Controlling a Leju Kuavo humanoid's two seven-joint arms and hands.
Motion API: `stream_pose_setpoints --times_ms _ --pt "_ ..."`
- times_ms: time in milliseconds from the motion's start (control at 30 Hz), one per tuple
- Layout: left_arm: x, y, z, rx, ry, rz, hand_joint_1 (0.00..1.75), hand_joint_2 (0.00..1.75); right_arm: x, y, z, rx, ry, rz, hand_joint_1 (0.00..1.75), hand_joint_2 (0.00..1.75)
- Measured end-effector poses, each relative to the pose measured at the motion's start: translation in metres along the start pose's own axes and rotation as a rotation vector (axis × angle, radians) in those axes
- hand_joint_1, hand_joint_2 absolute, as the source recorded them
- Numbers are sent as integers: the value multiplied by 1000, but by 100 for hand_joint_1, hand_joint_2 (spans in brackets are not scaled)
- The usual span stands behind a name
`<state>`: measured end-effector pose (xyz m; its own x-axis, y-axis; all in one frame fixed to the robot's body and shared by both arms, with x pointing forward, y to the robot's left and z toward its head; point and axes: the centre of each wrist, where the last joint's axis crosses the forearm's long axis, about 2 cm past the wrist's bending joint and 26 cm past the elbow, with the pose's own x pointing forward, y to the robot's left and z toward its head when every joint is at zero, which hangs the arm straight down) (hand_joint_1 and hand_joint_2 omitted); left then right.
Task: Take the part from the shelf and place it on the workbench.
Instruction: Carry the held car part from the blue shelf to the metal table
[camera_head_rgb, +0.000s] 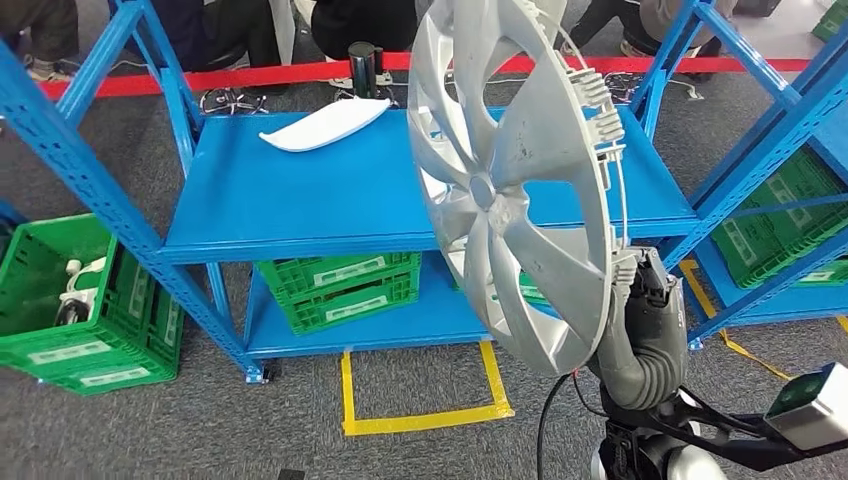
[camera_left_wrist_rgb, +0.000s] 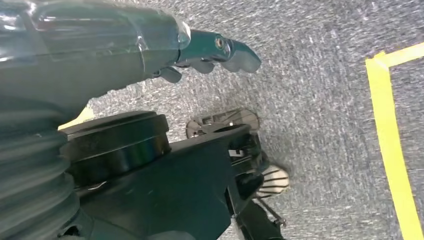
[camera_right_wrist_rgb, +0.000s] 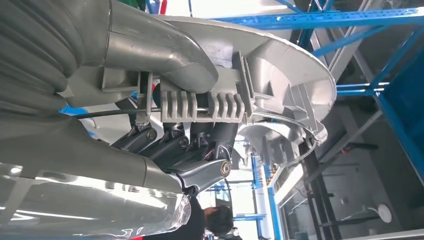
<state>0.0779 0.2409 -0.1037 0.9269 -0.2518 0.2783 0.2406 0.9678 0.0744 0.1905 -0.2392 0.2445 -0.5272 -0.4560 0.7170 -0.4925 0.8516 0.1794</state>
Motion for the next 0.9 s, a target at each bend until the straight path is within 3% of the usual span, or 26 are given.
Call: stream_pose_setpoints --times_ms 900 --pt "-1 3 0 1 4 -21 0 175 -2 -2 2 -17 6 -2 175 175"
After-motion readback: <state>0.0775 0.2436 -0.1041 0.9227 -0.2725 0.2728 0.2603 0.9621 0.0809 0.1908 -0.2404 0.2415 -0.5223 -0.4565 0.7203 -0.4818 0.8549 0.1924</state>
